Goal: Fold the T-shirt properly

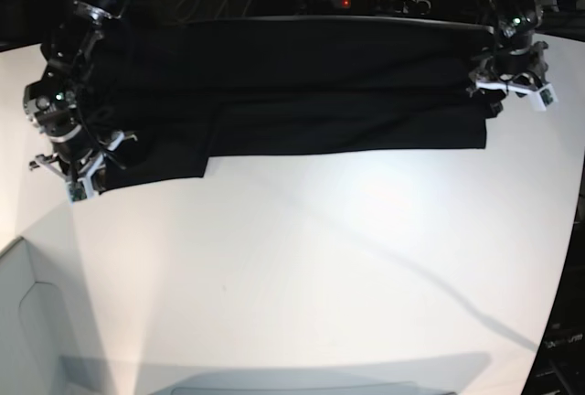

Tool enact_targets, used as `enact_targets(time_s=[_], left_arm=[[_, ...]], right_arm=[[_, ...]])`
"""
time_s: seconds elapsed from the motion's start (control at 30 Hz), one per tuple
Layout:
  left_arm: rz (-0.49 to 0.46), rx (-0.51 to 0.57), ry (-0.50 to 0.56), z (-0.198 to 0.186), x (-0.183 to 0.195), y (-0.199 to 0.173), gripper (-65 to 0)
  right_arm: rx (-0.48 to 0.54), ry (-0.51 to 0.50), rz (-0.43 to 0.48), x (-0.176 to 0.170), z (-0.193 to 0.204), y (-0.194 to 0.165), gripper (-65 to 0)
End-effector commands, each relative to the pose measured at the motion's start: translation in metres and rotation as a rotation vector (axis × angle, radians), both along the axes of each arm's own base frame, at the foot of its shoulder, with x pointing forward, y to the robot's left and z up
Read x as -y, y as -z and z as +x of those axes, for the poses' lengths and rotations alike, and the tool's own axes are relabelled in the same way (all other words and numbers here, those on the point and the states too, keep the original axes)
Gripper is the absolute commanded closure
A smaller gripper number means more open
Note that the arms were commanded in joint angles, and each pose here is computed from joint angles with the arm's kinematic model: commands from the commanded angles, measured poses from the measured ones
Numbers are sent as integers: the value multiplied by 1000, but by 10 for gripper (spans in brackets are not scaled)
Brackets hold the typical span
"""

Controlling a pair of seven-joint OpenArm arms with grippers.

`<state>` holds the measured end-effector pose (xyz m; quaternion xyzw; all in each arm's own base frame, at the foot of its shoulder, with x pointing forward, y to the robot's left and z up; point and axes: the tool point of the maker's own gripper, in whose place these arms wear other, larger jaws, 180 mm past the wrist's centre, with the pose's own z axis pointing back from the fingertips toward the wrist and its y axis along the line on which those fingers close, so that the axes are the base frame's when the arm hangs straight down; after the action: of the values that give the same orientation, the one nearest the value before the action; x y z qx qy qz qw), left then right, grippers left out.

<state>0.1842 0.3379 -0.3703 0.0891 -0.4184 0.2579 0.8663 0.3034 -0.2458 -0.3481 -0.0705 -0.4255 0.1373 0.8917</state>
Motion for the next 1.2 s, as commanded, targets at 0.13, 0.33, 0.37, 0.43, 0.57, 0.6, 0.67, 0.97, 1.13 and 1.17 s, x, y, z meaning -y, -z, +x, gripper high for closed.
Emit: enact_targets(time_s=[0.13,0.33,0.37,0.43,0.57,0.6,0.67,0.97,1.13,1.17], left_arm=[[36,28,9,3,-5,-12,-385],[39,28,9,4,-6,-12,-385],[41,28,10,4,-7,-13,-385],[41,28,10,4,-7,-13,-385],[39,25,10,3,-6,-12,-385],[39,25,10,3,-6,-12,-385],[40,25,11,4,-7,-13,-385],[38,23,17,4,-5,-12,-385],[40,24,13,4,-7,-12,-385],[41,24,14,4,-7,-13,-385]], right_arm=[[96,-36,-8,-11,-16,-35,0],[104,-20,20,-7,-55,-44,0],[95,-5,31,-3,-64,-42,0],[75,25,46,6,-78,-38,0],[32,99,72,21,-109,-29,0],[22,120,69,26,-116,-27,0],[1,161,59,36,-130,-24,0],[-100,269,68,46,-182,-7,0],[-152,292,93,38,-203,4,0],[-157,292,93,38,-204,4,0]])
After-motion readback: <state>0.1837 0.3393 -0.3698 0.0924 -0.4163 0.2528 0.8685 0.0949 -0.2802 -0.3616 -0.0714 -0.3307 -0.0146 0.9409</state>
